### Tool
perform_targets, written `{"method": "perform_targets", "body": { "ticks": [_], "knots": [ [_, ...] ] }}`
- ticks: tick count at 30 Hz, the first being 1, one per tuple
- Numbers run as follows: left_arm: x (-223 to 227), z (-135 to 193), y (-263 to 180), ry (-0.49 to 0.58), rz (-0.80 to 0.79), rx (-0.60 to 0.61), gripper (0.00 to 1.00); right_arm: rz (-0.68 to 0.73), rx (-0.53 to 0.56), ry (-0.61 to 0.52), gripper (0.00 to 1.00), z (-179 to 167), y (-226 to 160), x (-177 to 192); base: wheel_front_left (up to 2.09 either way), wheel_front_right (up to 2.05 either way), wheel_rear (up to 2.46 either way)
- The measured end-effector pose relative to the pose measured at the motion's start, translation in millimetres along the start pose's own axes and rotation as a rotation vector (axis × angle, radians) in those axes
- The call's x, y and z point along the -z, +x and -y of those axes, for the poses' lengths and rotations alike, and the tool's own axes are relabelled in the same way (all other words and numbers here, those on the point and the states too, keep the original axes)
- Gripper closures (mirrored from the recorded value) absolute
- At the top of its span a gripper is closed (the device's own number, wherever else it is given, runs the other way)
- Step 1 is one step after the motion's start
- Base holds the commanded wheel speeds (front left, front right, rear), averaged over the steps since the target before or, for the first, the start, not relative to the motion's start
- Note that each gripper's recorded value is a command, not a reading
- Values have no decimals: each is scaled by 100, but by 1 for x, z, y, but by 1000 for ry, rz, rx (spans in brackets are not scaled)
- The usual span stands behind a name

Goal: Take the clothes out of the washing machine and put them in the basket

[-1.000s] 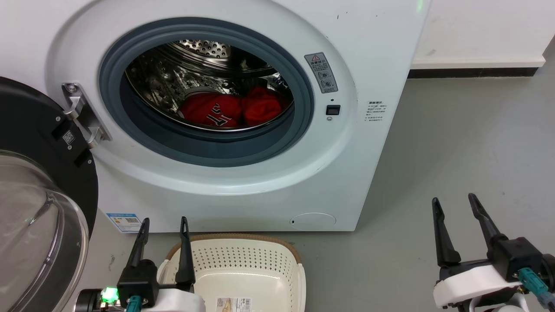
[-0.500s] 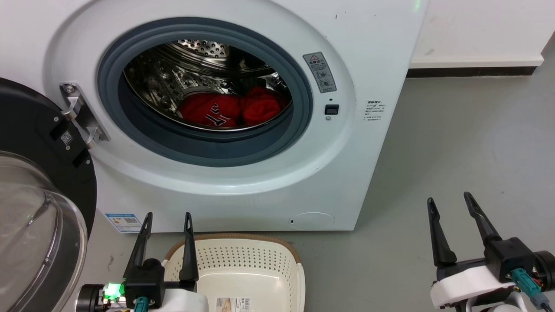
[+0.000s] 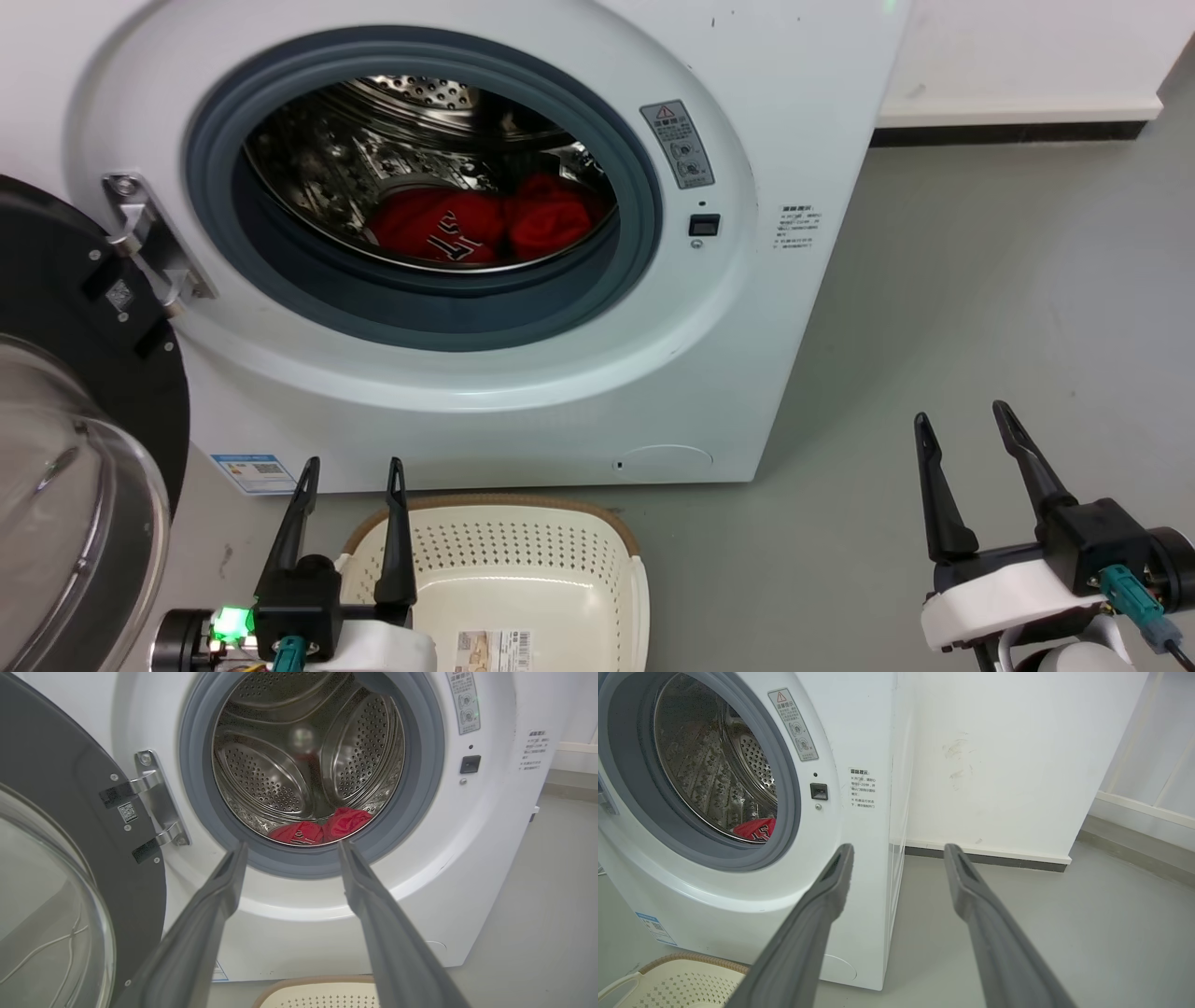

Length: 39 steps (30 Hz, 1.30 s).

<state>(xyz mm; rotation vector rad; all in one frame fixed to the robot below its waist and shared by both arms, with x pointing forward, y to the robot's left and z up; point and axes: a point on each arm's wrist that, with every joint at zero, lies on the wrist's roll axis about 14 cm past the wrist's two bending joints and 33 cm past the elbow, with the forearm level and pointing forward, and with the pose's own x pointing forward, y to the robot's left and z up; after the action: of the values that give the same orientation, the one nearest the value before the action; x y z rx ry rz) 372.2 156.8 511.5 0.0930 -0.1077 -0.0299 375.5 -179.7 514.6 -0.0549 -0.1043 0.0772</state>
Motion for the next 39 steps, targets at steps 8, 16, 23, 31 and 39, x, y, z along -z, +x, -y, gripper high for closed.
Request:
{"method": "perform_targets", "body": {
  "ticks": [8,16,23,31,39],
  "knots": [
    [9,4,47,55,9,107,0,-15,52,13,0,18,15,9,0,0,0],
    [38,1,142,185,20,278,0,-78,133,34,0,47,37,41,0,0,0],
    [96,6,235,257,-84,349,0,-141,182,36,0,67,53,75,0,0,0],
    [161,26,317,367,-344,387,0,-242,161,27,0,62,57,118,0,0,0],
    [213,15,367,445,-653,336,0,-333,197,15,0,75,46,150,0,0,0]
  ]
}}
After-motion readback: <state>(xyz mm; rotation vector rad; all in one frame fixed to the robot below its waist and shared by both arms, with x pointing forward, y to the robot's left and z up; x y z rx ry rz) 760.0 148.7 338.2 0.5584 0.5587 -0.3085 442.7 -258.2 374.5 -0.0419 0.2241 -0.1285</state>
